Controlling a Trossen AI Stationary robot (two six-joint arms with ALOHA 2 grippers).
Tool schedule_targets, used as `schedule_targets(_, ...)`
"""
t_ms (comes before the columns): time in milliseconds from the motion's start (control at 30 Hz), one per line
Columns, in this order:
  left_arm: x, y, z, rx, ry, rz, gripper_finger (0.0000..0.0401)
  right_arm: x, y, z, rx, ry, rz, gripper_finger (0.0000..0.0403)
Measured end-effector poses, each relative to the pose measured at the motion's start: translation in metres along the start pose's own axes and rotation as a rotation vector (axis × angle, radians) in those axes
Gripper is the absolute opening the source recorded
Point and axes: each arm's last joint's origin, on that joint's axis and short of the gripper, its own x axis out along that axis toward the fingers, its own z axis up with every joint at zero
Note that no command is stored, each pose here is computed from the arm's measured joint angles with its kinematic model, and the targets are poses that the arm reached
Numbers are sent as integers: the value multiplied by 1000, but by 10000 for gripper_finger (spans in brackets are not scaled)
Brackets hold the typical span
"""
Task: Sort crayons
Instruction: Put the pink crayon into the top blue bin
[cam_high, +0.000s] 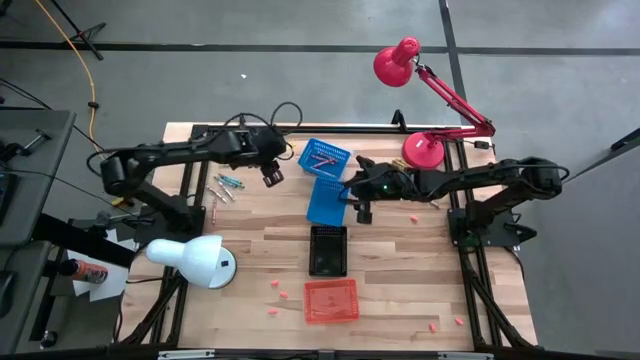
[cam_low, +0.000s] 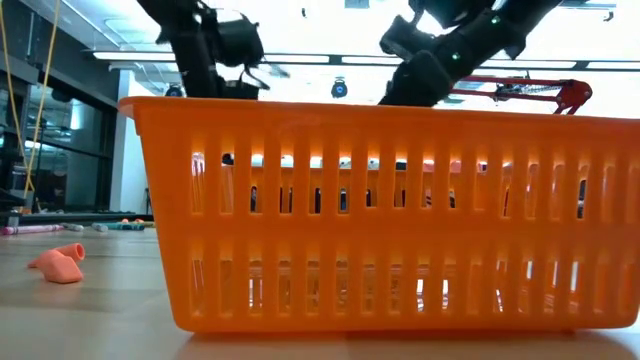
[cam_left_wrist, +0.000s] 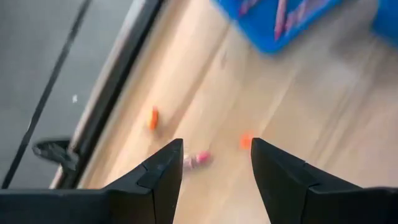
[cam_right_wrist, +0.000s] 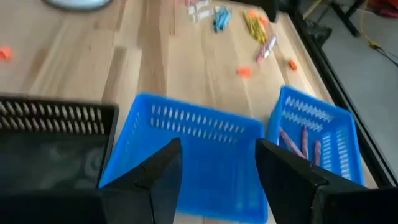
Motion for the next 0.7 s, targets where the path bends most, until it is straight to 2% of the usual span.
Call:
schedule_targets(67, 12, -1, -3, 16, 46, 1, 179, -8, 5, -5, -16, 57, -35, 196)
schedule_targets(200, 28, 1, -8, 45, 105, 11, 179, -29, 10, -24, 7, -13, -148, 196)
schedule_targets(300, 34, 3, -14, 81, 136, 11, 179, -48, 13, -46, 92, -159, -198, 196)
schedule_targets(400, 36, 7, -15, 144, 130, 11, 179, -63, 13, -58, 158, -372, -188, 196)
schedule_targets(533, 38, 11, -13, 253, 109, 8, 179, -78, 12, -55, 190, -579, -172, 196)
schedule_targets(700, 52, 8, -15, 419, 155, -13, 179, -81, 9, -42, 172, -632, -165, 196)
